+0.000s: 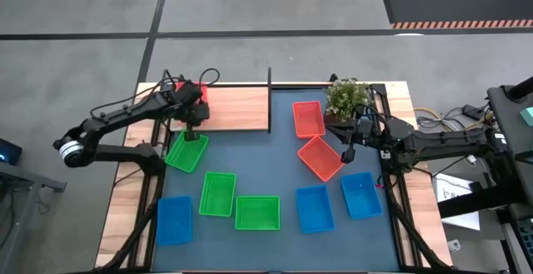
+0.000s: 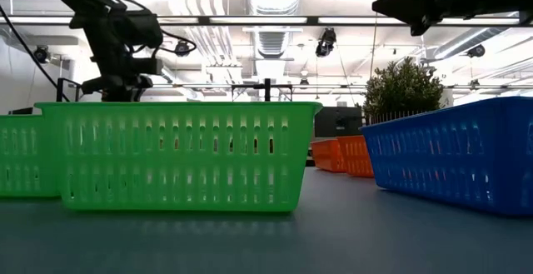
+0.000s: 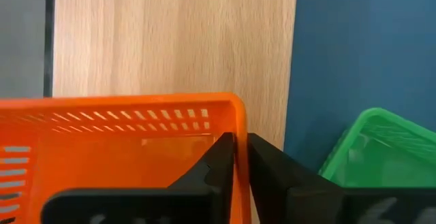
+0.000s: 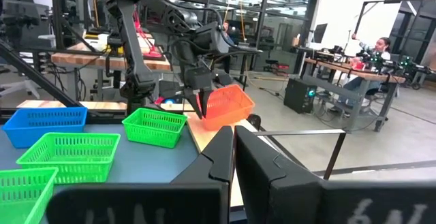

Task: Stack baskets on shelf by color
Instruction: Put the bottom left orange bin on the shelf

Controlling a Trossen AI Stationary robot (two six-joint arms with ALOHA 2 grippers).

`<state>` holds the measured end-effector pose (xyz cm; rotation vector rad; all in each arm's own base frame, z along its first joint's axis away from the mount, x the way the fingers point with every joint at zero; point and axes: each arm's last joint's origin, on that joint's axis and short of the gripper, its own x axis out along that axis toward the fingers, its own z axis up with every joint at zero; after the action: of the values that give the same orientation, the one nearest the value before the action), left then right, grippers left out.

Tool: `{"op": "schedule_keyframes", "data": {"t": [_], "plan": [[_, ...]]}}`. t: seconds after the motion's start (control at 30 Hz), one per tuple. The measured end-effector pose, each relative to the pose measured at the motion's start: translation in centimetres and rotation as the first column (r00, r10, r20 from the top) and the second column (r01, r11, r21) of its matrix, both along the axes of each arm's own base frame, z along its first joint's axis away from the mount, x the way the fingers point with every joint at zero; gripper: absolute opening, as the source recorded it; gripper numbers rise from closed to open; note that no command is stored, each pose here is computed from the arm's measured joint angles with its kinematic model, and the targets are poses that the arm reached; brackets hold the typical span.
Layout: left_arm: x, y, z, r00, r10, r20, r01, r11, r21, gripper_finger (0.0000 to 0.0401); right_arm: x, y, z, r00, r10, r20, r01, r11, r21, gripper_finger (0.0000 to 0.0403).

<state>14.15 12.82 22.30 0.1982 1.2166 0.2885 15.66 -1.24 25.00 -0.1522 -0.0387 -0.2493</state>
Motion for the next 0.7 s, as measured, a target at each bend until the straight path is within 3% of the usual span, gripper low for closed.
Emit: {"op": "schedule_keyframes", "data": {"t": [0.4, 0.7], "plan": [[-0.4, -0.3, 1.6, 0.998, 0.029, 0.050, -0.032, 0.997, 0.066, 0.0054, 0.0, 0.0, 0.0, 1.000, 0.000, 0.000, 0.000, 1.000, 0.000, 0.0009], [0.8, -0.4, 5.0, 0.937, 0.211, 0.279, -0.220, 0.975, -0.001, 0.0054, 0.0, 0.0, 0.0, 1.000, 0.001, 0.001, -0.001, 1.000, 0.007, 0.0009]]}}
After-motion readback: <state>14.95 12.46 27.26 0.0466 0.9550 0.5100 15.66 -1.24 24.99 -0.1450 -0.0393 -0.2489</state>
